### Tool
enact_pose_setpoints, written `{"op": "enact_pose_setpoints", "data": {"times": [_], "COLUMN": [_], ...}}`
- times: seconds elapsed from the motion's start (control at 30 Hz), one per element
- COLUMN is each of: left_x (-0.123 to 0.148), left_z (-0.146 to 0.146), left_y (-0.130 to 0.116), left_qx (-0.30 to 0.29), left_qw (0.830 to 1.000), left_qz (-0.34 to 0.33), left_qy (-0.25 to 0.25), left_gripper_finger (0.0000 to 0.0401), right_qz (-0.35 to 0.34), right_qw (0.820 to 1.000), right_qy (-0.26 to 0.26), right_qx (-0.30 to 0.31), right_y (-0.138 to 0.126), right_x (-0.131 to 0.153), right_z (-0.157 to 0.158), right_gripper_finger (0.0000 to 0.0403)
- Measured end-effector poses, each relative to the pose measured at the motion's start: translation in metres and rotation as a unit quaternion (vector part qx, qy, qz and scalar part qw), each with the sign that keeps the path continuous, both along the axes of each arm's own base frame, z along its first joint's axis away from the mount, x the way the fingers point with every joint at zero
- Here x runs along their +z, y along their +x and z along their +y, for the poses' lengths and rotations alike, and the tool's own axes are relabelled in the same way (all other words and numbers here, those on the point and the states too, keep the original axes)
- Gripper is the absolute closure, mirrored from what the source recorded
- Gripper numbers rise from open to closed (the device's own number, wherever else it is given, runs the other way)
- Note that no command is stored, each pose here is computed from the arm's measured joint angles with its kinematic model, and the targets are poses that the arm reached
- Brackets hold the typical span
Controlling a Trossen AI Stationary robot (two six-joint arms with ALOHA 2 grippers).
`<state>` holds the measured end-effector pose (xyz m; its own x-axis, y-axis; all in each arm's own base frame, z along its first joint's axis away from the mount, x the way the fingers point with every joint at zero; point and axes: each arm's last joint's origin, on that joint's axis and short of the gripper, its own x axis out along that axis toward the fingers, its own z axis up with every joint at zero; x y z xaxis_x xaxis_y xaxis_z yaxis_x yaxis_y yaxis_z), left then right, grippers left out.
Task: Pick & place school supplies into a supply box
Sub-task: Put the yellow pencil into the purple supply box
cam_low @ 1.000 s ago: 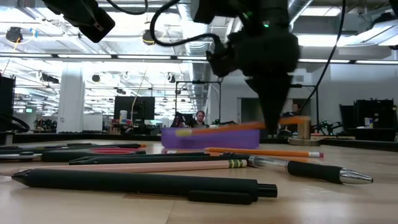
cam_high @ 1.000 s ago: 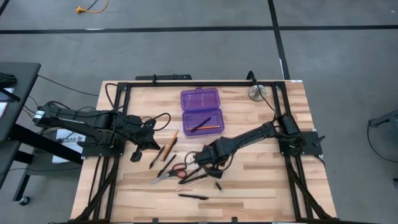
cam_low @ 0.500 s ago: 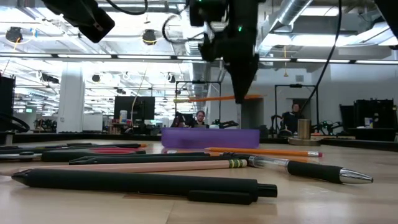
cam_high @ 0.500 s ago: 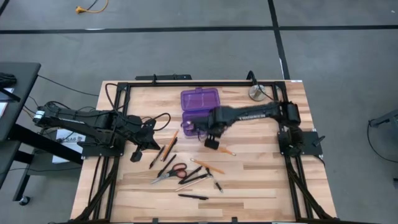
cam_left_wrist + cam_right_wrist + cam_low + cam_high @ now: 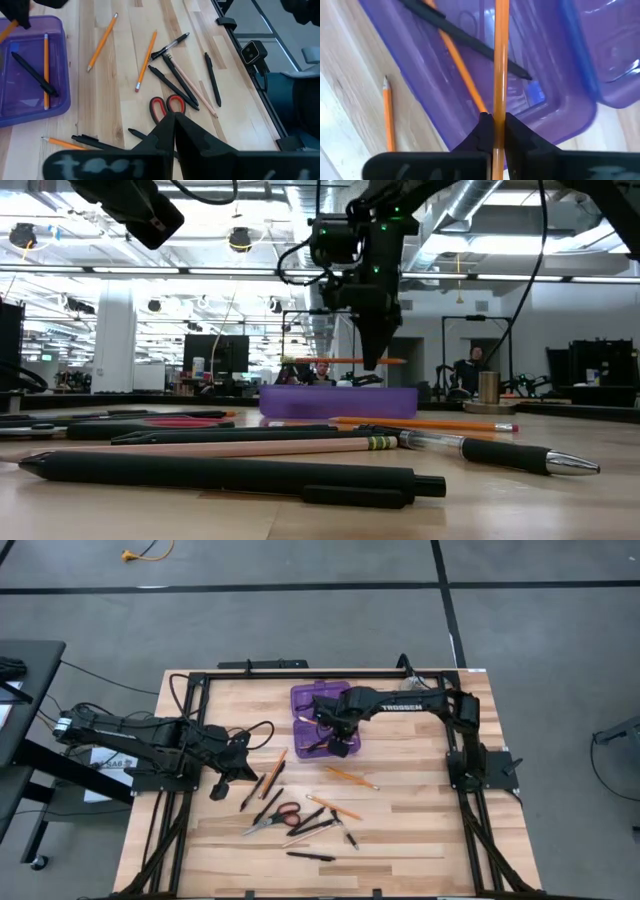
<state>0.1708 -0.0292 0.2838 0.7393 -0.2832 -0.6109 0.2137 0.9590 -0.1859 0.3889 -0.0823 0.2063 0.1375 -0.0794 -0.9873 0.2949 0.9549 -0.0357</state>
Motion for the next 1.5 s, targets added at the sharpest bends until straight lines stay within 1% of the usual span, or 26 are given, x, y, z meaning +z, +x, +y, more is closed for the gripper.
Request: {"op": "enact_pose_setpoints", "data": {"times": [0.2, 0.33, 0.53, 0.67, 0.8, 0.87, 0.93, 1.0, 1.2, 1.37, 1.5], "left_x": [0.000, 0.000, 0.000, -0.001, -0.001, -0.001, -0.001, -0.001, 0.000, 0.000, 0.000], "left_z": [0.000, 0.000, 0.000, 0.000, 0.000, 0.000, 0.000, 0.000, 0.000, 0.000, 0.000], "left_y": [0.000, 0.000, 0.000, 0.000, 0.000, 0.000, 0.000, 0.000, 0.000, 0.000, 0.000], "left_qx": [0.000, 0.000, 0.000, 0.000, 0.001, 0.001, 0.001, 0.001, 0.001, 0.001, 0.001], "left_qw": [1.000, 1.000, 1.000, 1.000, 1.000, 1.000, 1.000, 1.000, 1.000, 1.000, 1.000], "left_qz": [0.000, 0.000, 0.001, 0.003, 0.004, 0.004, 0.004, 0.004, 0.000, 0.000, 0.000], "left_qy": [0.000, 0.000, 0.001, 0.001, 0.000, 0.000, 0.000, 0.000, 0.000, 0.000, 0.000], "left_gripper_finger": [0.0401, 0.0401, 0.0401, 0.0401, 0.0401, 0.0401, 0.0401, 0.0401, 0.0401, 0.0401, 0.0401], "right_qz": [-0.001, -0.016, -0.009, -0.004, 0.027, 0.050, 0.071, 0.089, 0.109, 0.120, 0.122], "right_qw": [1.000, 1.000, 1.000, 1.000, 0.999, 0.998, 0.996, 0.993, 0.991, 0.989, 0.990], "right_qy": [-0.001, -0.003, 0.000, 0.001, 0.012, 0.035, 0.060, 0.072, 0.063, 0.060, 0.048], "right_qx": [0.008, 0.009, -0.002, -0.003, -0.021, -0.020, -0.007, 0.008, 0.055, 0.061, 0.056], "right_y": [0.000, 0.003, 0.002, 0.001, -0.005, -0.009, -0.012, -0.014, -0.016, -0.020, -0.022], "right_x": [-0.010, -0.009, -0.010, -0.010, -0.011, -0.011, -0.011, -0.011, -0.010, -0.010, -0.010], "right_z": [0.006, 0.008, 0.008, 0.008, 0.012, 0.020, 0.032, 0.048, 0.096, 0.126, 0.137], "right_gripper_finger": [0.0392, 0.0366, 0.0323, 0.0308, 0.0303, 0.0303, 0.0303, 0.0303, 0.0302, 0.0302, 0.0302]}}
